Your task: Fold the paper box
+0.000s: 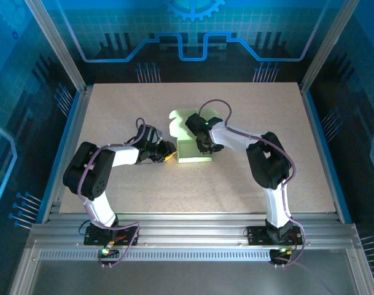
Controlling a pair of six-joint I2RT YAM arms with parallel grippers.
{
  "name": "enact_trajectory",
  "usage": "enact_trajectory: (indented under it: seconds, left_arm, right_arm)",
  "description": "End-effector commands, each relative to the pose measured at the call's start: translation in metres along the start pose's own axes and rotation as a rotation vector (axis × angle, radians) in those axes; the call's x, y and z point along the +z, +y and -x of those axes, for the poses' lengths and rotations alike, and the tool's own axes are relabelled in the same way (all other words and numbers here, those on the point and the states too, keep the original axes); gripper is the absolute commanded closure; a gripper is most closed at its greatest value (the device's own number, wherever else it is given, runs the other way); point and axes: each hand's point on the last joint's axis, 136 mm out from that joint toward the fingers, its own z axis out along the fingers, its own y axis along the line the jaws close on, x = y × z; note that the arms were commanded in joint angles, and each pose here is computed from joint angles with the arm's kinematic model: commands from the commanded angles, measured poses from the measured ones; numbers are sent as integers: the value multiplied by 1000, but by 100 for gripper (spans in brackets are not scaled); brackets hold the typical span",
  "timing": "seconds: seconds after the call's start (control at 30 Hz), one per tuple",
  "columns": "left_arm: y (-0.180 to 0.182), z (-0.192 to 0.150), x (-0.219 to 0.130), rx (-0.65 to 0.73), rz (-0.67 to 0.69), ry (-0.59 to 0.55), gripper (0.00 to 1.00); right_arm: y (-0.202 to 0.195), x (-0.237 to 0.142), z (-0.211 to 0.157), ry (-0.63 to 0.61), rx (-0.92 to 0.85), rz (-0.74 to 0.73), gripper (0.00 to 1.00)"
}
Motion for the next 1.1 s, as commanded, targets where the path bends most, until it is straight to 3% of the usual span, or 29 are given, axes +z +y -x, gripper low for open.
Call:
enact_trajectory:
  seconds: [0.0, 0.1, 0.27, 0.43, 0.6, 0.8, 0.93, 1.07]
  left_arm:
    - [-4, 1, -5, 19, 2, -9, 66]
    - [-4, 0, -5, 21, 2, -10, 66]
    - [-7, 2, -6, 22, -5, -11, 66]
    - [-8, 2, -3, 18, -9, -3, 66]
    - [-10, 1, 1, 2, -24, 8, 66]
    - [-13, -1, 5, 0, -29, 17, 66]
    - [-11, -1, 2, 11, -16, 9, 66]
    - [-11, 1, -3, 28, -6, -7, 66]
  right_arm:
    - [-4, 7, -11, 54, -1, -8, 72]
    - [-5, 9, -13, 61, -2, -8, 74]
    - [-5, 12, -13, 64, -3, -6, 94]
    - [-3, 24, -23, 99, 1, -17, 100]
    - [-7, 38, -38, 125, -4, -82, 100]
    - [-27, 51, -52, 113, 4, -306, 100]
    - [-28, 36, -44, 62, 22, -303, 100]
    - [-26, 13, -23, 6, 46, -258, 77]
